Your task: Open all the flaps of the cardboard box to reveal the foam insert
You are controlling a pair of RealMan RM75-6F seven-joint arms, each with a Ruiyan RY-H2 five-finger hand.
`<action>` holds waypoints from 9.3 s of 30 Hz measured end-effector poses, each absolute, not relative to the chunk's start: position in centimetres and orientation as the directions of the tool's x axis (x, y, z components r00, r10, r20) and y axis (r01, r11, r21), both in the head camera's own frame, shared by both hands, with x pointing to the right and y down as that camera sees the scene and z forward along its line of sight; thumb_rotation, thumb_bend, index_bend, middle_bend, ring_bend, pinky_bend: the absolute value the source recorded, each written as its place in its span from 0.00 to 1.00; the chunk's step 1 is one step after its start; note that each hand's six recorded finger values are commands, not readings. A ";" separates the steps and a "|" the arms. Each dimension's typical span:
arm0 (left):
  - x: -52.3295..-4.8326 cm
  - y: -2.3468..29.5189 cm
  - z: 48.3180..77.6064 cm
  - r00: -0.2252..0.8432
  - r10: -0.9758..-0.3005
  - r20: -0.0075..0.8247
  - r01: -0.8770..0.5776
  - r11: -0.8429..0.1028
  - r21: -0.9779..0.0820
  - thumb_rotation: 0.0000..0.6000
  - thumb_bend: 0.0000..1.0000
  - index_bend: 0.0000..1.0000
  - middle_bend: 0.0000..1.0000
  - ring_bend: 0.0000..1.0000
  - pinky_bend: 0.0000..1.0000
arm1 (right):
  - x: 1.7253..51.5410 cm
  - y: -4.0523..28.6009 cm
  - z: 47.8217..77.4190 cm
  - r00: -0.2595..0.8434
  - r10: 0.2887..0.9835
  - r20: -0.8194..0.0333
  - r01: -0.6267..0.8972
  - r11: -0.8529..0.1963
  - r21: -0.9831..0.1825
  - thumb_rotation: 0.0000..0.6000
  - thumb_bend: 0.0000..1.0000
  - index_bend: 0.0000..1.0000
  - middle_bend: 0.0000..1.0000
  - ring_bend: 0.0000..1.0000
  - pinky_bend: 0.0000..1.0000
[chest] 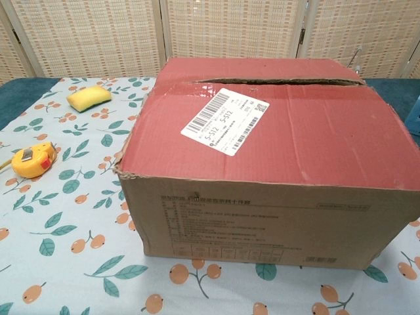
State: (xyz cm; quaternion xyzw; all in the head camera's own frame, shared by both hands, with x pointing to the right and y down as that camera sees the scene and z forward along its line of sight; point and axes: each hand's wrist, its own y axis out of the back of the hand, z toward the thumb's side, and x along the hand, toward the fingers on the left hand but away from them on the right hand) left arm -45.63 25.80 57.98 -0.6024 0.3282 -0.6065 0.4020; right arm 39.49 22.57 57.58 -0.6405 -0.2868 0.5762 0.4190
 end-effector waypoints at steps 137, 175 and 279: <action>-48.5 23.9 61.4 -0.049 -0.824 0.565 0.063 -0.567 -0.821 1.00 0.37 0.09 0.15 0.14 0.08 | 30.3 10.9 61.0 0.512 0.667 -0.540 0.827 -0.553 0.102 0.91 0.39 0.25 0.21 0.37 0.28; -48.2 23.8 61.4 -0.040 -0.827 0.561 0.078 -0.562 -0.823 1.00 0.37 0.09 0.15 0.14 0.08 | 29.1 14.4 59.0 0.592 0.643 -0.485 0.802 -0.531 0.275 0.92 0.39 0.25 0.20 0.35 0.28; -47.2 24.0 61.5 -0.003 -0.823 0.568 0.086 -0.566 -0.820 1.00 0.37 0.09 0.15 0.14 0.08 | 24.7 18.5 42.3 0.724 0.665 -0.184 0.258 -0.509 -0.822 0.49 0.41 0.45 0.04 0.10 0.00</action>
